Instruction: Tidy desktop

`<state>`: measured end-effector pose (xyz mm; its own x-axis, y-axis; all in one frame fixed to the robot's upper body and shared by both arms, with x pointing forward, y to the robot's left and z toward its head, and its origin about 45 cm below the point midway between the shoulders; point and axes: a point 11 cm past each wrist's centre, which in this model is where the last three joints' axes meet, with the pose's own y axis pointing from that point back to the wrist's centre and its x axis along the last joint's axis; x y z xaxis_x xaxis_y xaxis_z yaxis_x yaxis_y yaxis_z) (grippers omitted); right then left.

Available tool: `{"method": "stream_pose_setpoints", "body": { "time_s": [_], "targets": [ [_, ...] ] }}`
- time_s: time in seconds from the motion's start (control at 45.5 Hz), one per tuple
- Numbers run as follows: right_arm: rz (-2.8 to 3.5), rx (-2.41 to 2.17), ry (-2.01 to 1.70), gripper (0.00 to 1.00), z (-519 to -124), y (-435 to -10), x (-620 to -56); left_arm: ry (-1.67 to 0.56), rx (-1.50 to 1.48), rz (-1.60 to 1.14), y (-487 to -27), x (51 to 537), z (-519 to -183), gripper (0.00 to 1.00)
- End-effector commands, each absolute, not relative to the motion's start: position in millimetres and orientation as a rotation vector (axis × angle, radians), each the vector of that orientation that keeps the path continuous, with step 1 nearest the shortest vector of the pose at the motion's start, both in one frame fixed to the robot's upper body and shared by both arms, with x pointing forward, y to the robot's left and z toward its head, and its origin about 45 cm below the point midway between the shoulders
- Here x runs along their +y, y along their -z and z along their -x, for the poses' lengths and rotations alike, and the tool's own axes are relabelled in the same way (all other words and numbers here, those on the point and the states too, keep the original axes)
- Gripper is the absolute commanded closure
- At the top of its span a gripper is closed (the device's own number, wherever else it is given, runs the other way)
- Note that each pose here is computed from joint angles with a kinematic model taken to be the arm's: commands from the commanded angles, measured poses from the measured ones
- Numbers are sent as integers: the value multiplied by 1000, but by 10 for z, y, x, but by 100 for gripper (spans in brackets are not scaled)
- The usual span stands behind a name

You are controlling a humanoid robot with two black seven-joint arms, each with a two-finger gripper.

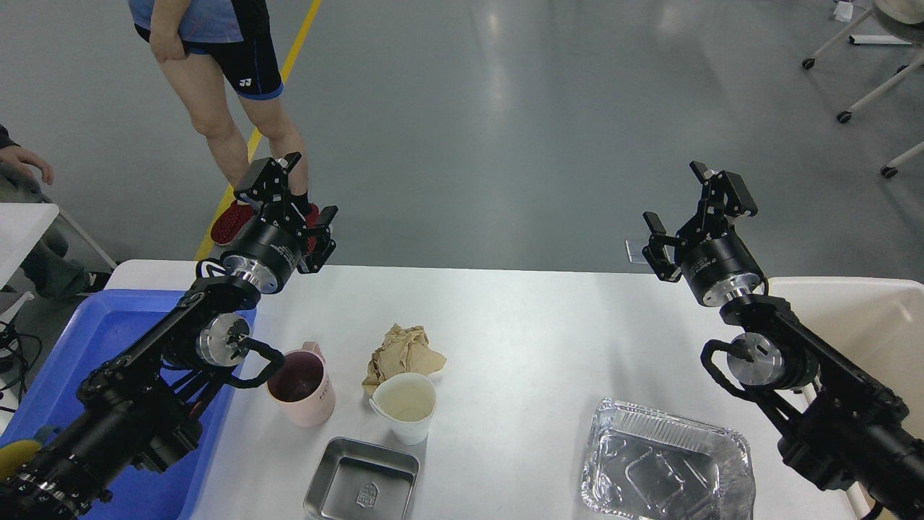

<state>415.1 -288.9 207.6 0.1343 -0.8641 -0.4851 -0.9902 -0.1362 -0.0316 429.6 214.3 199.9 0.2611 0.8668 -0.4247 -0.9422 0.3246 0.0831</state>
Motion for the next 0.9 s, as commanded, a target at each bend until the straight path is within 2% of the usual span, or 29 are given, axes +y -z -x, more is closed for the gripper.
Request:
{"method": "stream_pose_setpoints", "body": {
  "time_s": [0.0,0.154,0.286,0.637,0.879],
  "targets": [
    [2074,1793,-508,0,-4147,-2067,-2883,-1206,422,101,-2077,2320,-4258,3],
    [2079,1792,-510,0,-4144,-2055,-2867,-1180,330,7,-2286,2700,-4069,3],
    [2077,1798,-515,0,-4141,-2031,-2871,-1117,262,-99,-2418,2950,-3742,3],
    [2065,1796,-580,0,-4046,-1854,-2777,-933,336,-667,-2139,3492,-2749,4],
    [2066,1792,-570,0,-4071,-1890,-2777,-927,323,-830,-2367,4058,-2503,4]
  ]
}}
